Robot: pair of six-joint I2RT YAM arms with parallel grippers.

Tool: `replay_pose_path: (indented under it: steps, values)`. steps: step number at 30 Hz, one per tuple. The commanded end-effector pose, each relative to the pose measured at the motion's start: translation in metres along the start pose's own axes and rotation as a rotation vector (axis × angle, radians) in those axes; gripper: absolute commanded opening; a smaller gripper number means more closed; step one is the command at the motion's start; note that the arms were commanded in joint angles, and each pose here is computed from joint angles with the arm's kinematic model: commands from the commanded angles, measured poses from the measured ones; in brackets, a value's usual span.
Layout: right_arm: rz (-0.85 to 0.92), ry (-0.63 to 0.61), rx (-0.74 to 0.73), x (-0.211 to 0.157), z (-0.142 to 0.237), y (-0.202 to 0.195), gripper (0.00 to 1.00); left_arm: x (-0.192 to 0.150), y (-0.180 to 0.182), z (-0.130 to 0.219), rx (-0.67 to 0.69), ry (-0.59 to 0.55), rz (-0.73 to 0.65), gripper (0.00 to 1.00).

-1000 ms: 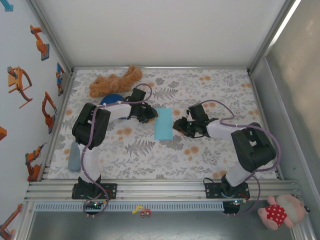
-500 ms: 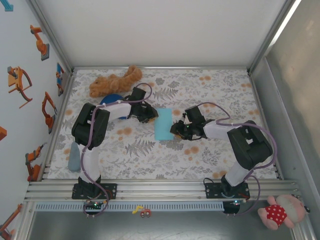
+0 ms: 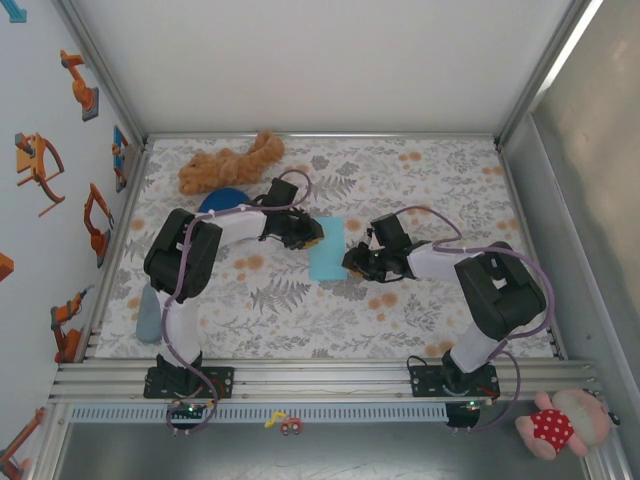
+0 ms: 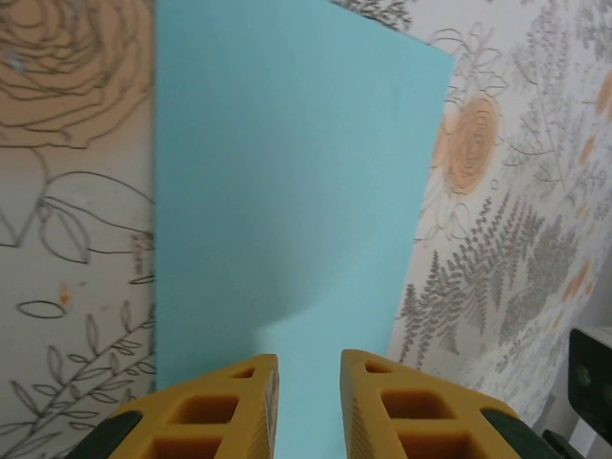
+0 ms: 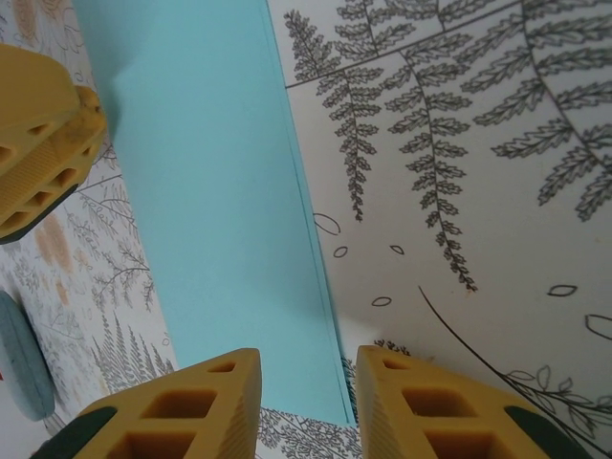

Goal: Fold a paper plane with a square sheet of paper (pick it up from the middle)
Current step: First fold the square sheet of paper in half at the center of the table, then fold the triangle a second time at the center of the table.

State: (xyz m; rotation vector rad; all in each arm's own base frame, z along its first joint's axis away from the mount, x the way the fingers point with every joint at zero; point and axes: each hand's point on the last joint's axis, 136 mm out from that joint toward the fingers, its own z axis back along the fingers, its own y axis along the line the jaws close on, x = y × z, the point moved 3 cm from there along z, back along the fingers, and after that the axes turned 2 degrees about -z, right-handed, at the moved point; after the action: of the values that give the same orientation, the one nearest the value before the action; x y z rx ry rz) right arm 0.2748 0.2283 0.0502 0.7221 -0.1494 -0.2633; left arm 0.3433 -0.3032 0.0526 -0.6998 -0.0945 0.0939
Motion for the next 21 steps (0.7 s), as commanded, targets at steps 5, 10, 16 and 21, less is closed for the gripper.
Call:
replay_pose_path:
  steps: [5,10,16,21]
  values:
    - [0.006,0.016,0.007,-0.006,-0.002,-0.003,0.31,-0.011,0.037,-0.013,0.144,0.040,0.111,0.25]
    - [0.031,0.039,0.025,-0.010,-0.003,0.002,0.31,-0.015,0.051,-0.017,0.219,0.074,0.145,0.25]
    - [0.052,0.059,0.012,-0.014,-0.007,0.004,0.31,-0.018,0.056,-0.019,0.232,0.094,0.165,0.25]
    - [0.060,0.057,-0.050,-0.016,-0.007,-0.004,0.31,-0.016,0.056,-0.019,0.211,0.104,0.181,0.25]
